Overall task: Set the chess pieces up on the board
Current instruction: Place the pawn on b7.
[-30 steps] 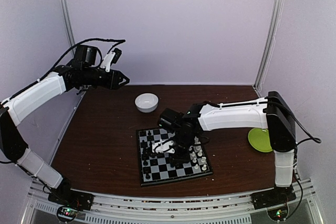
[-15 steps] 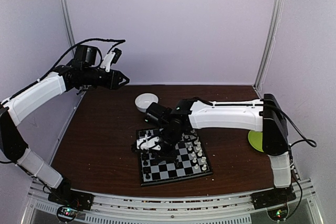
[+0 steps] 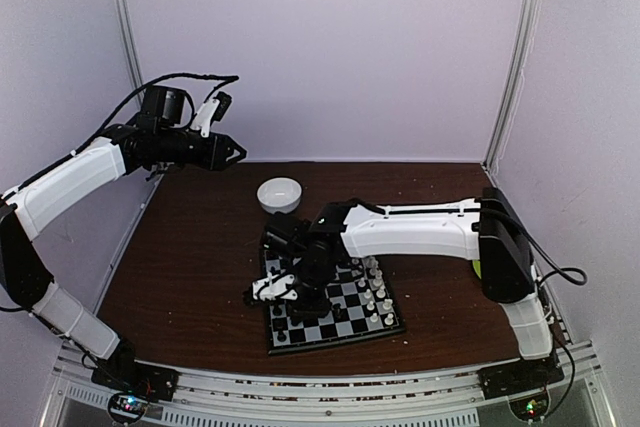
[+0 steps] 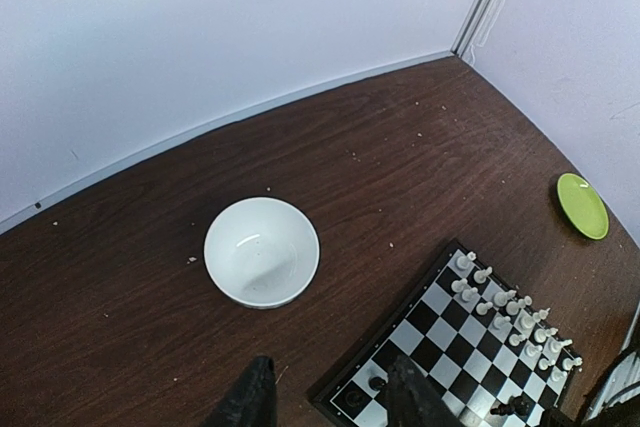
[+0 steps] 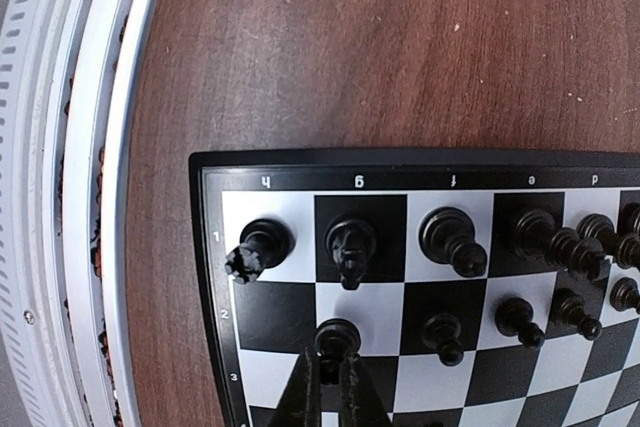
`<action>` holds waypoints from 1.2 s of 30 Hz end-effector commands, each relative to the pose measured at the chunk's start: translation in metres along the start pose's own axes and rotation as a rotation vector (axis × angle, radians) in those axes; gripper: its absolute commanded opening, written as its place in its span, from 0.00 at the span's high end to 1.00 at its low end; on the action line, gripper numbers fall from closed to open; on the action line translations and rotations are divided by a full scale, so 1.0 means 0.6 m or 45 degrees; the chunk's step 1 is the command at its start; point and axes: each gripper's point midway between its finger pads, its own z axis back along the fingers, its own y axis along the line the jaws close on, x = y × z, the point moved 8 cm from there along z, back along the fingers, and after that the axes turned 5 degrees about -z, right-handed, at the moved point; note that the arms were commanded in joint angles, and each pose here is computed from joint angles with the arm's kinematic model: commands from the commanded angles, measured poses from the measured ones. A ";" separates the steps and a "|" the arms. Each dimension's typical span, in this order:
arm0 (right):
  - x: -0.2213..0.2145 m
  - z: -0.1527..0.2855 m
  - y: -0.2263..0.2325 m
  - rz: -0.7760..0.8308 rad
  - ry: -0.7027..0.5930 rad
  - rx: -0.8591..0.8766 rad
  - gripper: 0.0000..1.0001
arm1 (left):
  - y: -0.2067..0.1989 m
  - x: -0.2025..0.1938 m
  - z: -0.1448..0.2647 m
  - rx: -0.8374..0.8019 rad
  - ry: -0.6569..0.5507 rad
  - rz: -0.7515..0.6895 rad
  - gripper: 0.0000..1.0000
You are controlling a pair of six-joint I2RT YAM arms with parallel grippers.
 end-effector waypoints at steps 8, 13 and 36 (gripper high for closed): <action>0.009 -0.012 -0.007 -0.031 0.015 -0.016 0.93 | -0.004 0.014 0.012 0.007 -0.052 -0.032 0.61; 0.006 -0.018 -0.008 -0.037 0.031 -0.014 0.92 | -0.004 0.013 0.012 0.005 -0.051 -0.031 0.62; -0.001 0.050 0.004 -0.040 -0.011 -0.101 0.74 | -0.003 0.009 0.003 -0.009 -0.035 -0.024 0.61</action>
